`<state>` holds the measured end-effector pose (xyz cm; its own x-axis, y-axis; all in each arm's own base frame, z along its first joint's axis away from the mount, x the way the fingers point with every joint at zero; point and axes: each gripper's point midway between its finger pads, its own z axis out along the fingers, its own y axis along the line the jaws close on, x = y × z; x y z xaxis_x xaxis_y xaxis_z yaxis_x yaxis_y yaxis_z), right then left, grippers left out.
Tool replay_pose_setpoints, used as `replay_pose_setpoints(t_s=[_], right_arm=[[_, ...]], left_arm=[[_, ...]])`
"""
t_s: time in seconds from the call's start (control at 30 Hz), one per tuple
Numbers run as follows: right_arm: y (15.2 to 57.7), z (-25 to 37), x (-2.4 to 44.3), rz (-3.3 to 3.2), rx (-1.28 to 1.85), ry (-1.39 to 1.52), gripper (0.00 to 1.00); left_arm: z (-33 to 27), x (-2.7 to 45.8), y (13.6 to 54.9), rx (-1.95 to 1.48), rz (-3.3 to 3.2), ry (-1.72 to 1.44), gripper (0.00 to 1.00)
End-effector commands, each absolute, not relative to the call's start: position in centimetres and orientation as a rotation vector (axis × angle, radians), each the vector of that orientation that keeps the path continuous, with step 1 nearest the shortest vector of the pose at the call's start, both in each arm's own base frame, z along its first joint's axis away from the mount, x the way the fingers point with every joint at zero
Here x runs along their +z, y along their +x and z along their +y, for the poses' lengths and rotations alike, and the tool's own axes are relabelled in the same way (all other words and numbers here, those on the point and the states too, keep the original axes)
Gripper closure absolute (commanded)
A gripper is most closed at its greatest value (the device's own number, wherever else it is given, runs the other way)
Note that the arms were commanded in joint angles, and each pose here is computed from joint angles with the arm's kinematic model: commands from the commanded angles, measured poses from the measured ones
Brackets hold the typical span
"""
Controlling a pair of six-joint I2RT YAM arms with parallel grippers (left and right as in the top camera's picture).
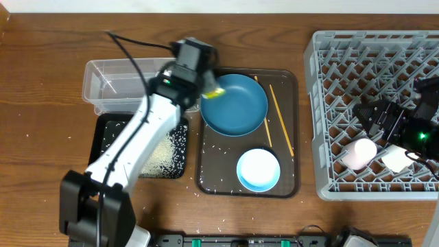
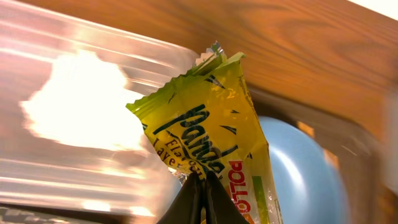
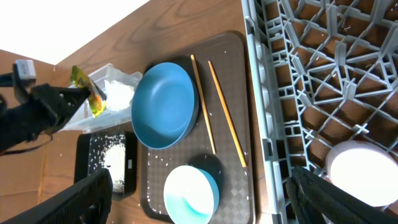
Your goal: Sort waste into correct bins and load items into the dishwasher rack
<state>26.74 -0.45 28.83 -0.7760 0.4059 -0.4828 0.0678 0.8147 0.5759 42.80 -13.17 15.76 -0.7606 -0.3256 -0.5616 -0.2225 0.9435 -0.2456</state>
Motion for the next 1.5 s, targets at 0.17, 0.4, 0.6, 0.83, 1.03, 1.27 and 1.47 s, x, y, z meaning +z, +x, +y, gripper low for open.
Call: replay_pose_setpoints(t_s=[0.17,0.4,0.6,0.83,1.03,1.27,1.47], right_arm=[[26.8,-0.2,29.1,2.378,0.736,0.345,0.12],[26.8,-0.2,29.1,2.379,0.737,0.346,0.12],[26.8,-0.2,29.1,2.377,0.735,0.344,0.12],[26.7,-0.2,29.1,2.380,0.737,0.346,0.12],[26.4,0.0,28.9,2.395,0.748,0.358,0.11],[26.4,0.0,28.9,2.395,0.748,0.359,0.10],[26.4,0.0,28.9,2.395,0.747,0.359,0.01]], left_arm=[[-5.2,12.5,46.5,-0.108,2.442,-0.564,0.49],[-8.6,20.2,44.1,-0.351,2.403,-0.322,0.41],[-13.0,23.2,39.0,-0.349,2.429,0.033,0.41],[-19.6,20.2,33.9,-0.339,2.540,0.440,0.41],[-23.5,18.4,31.2,-0.352,2.565,0.613,0.41],[-25.4,18.2,29.6,-0.371,2.558,0.698,0.41],[-24.8,18.7,28.5,-0.365,2.573,0.710,0.32]])
